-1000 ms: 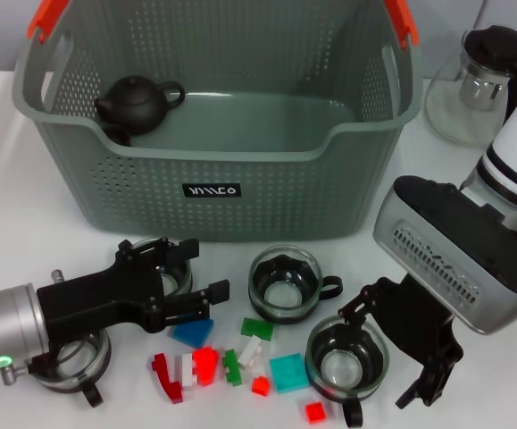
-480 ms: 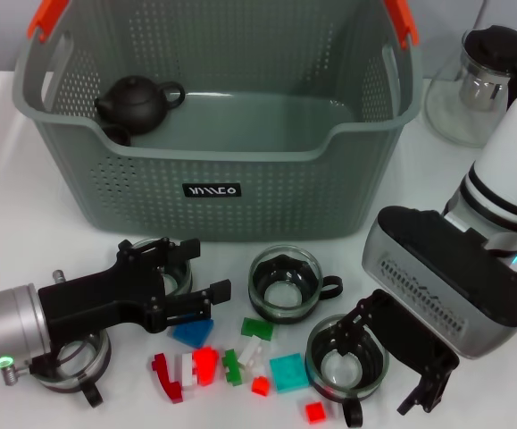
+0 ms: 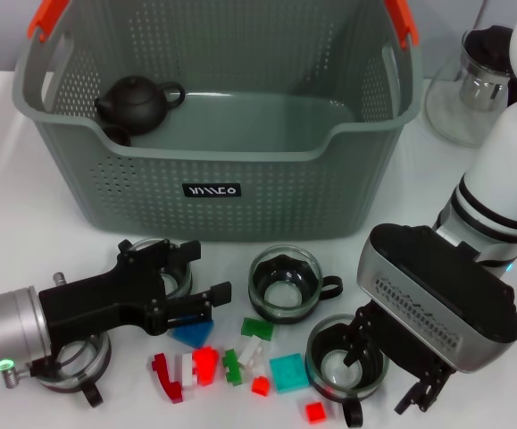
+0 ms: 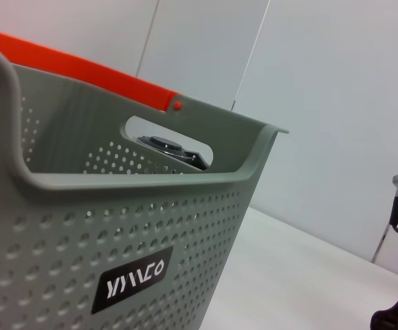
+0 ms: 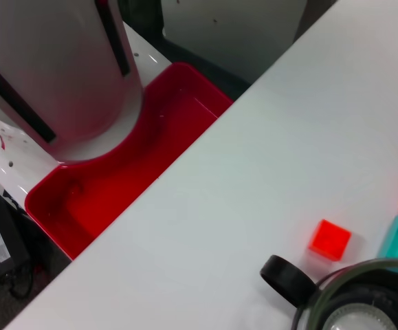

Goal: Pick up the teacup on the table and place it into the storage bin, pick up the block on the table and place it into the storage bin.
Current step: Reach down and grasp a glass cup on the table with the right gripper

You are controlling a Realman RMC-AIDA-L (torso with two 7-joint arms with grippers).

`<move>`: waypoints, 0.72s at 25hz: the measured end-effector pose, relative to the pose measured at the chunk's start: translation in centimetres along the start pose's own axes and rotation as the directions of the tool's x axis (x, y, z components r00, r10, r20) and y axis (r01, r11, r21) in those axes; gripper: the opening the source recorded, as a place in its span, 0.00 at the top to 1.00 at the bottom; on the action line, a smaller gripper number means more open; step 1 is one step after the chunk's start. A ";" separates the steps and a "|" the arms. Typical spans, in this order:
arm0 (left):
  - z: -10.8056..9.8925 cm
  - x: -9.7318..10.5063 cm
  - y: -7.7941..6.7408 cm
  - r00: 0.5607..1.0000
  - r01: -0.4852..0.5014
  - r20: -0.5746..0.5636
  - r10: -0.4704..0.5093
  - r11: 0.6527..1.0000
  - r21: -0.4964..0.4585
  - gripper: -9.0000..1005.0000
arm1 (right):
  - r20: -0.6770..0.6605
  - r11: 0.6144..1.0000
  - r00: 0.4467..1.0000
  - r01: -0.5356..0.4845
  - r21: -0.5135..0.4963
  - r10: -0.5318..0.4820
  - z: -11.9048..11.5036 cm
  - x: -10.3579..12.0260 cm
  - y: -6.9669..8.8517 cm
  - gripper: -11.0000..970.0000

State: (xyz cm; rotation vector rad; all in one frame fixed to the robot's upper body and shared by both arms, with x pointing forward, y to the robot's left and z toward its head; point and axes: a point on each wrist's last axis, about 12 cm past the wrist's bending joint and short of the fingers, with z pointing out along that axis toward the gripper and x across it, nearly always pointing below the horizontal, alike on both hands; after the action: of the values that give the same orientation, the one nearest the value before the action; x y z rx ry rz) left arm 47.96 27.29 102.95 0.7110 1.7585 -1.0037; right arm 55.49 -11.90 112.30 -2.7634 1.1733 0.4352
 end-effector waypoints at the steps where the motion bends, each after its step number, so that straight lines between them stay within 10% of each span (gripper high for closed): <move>1: 0.0 0.0 0.0 1.000 0.001 0.000 -0.001 1.000 -0.001 0.14 | -0.005 1.000 1.000 0.002 0.001 -0.002 0.1 0.0 0.0 0.08; 5: -0.1 0.2 -0.1 1.000 0.000 0.006 0.000 1.000 -0.008 0.14 | -0.025 1.000 1.000 0.000 0.006 0.001 0.6 -0.1 -0.1 0.24; 18: -0.2 0.7 -0.3 0.999 -0.011 0.030 0.012 1.000 -0.020 0.14 | -0.030 1.000 0.999 -0.011 0.009 0.011 0.8 -0.3 -0.1 0.27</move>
State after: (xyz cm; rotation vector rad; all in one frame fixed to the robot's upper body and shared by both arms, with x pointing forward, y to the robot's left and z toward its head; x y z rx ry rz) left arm 47.41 27.33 102.46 0.6893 1.7338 -0.9837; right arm 55.21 -11.42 111.68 -2.7667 1.1941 0.3897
